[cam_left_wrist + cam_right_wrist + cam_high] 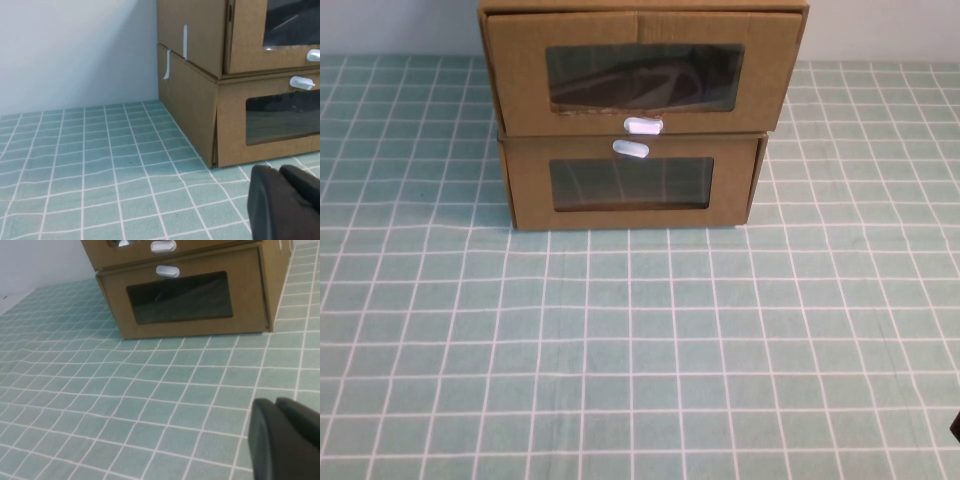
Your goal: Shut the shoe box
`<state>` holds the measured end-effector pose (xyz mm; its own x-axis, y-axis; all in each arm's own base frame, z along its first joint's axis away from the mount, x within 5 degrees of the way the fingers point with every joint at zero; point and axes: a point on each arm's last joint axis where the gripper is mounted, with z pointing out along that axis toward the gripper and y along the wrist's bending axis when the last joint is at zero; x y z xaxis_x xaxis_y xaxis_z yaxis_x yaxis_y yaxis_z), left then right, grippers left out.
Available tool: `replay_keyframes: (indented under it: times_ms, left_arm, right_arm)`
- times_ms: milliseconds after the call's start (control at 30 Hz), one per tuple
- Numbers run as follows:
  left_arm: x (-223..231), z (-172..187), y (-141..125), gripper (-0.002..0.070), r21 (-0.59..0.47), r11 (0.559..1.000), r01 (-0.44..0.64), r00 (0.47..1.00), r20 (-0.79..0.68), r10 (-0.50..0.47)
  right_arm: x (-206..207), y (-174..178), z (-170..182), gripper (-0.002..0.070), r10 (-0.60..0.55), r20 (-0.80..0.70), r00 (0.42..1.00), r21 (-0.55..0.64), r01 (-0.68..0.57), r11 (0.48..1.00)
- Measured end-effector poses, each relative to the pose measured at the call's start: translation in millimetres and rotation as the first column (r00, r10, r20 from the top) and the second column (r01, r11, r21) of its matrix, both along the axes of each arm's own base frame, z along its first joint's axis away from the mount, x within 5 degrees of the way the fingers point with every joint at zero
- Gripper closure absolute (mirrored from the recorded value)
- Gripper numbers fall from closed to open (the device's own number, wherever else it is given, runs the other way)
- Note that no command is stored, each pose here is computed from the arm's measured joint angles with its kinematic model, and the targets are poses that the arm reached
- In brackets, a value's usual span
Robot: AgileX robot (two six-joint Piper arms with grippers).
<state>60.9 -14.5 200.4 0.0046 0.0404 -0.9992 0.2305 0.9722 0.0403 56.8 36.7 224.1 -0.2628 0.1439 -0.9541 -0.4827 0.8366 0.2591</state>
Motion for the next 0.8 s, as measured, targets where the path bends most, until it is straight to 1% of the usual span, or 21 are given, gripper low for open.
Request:
replay_keyframes:
  times_ms: [500, 567, 633, 700, 800]
  left_arm:
    - [0, -1, -1, 0.068, 0.001, 1.0, 0.006, 1.0, -0.007, -0.006]
    - [0, -1, -1, 0.068, 0.001, 1.0, 0.006, 1.0, -0.007, -0.006]
    - [0, -1, -1, 0.068, 0.001, 1.0, 0.006, 1.0, -0.007, -0.006]
    - [0, -1, -1, 0.068, 0.001, 1.0, 0.006, 1.0, -0.007, -0.006]
    - [0, -1, -1, 0.068, 0.001, 1.0, 0.006, 1.0, -0.007, -0.006]
  right_arm:
    - [0, 0, 0, 0.0687, 0.0, 0.002, 1.0, 0.001, 0.0, 1.0]
    - [0, -2, 1, 0.0687, -0.011, 0.032, 0.999, -0.029, 0.012, 1.0]
    - [1, -6, 1, 0.0687, -0.071, 0.057, 0.996, -0.053, 0.075, 0.996]
    - [4, -12, 1, 0.0687, -0.161, 0.07, 0.984, -0.071, 0.166, 0.983]
    - [5, -22, 0, 0.0687, -0.314, 0.066, 0.947, -0.086, 0.319, 0.944]
